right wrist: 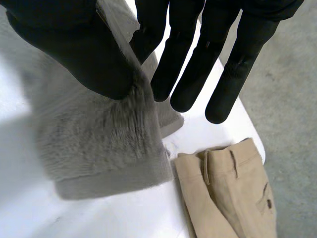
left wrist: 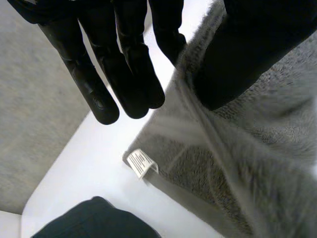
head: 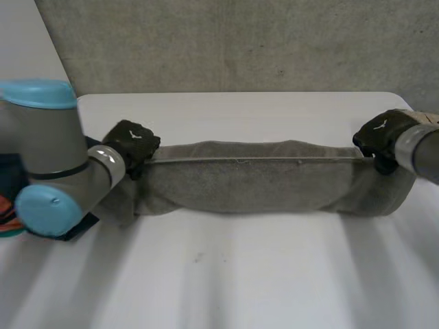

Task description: Fold the laundry.

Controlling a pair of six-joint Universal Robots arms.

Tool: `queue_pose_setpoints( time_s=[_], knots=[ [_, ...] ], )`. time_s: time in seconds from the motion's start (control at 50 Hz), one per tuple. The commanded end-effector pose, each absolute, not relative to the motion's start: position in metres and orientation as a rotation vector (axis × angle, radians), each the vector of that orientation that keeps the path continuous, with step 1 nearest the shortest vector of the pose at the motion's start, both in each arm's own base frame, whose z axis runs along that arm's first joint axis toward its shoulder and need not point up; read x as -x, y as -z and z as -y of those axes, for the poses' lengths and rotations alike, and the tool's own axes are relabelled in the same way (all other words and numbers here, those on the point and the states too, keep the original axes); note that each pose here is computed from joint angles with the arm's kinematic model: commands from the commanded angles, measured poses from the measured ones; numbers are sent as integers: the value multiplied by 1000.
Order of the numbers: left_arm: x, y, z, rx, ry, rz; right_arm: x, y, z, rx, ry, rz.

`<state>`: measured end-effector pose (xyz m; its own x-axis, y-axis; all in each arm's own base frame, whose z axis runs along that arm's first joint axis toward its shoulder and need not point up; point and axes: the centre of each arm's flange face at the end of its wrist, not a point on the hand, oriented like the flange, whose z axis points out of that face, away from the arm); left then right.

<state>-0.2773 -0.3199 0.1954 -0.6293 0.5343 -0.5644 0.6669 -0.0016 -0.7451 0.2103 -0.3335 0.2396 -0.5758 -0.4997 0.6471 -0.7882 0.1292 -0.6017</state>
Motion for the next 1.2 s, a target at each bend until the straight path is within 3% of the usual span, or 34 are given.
queue_pose_setpoints(
  time_s=[0.02,0.12,0.2,0.32,0.38,0.5,0.7,0.78,0.92,1.2],
  knots=[
    [298,-208,391,-1271,1878,-1740,-221,-254,399,-1029,-1744,1878],
    [315,-281,421,-1068,2135,-1276,-226,-325,433,-648,-2164,1452],
    [320,-329,423,-855,2359,-1092,-236,-366,426,-510,-2329,1220],
    [310,-357,407,-719,2564,-1217,-256,-370,408,-542,-2383,1217],
    [307,-346,398,-745,2551,-1322,-258,-361,402,-582,-2369,1254],
    [297,-291,372,-877,2383,-1577,-254,-332,395,-667,-2305,1355],
    [278,-179,319,-1096,2028,-1966,-224,-212,371,-951,-1946,1803],
    [271,-154,308,-1150,1943,-2047,-209,-172,353,-1021,-1801,1960],
    [262,-122,306,-1241,1872,-2160,-195,-150,345,-1043,-1727,2044],
    [231,-117,320,-1125,1811,-2225,-186,-152,345,-936,-1755,2136]
  ],
)
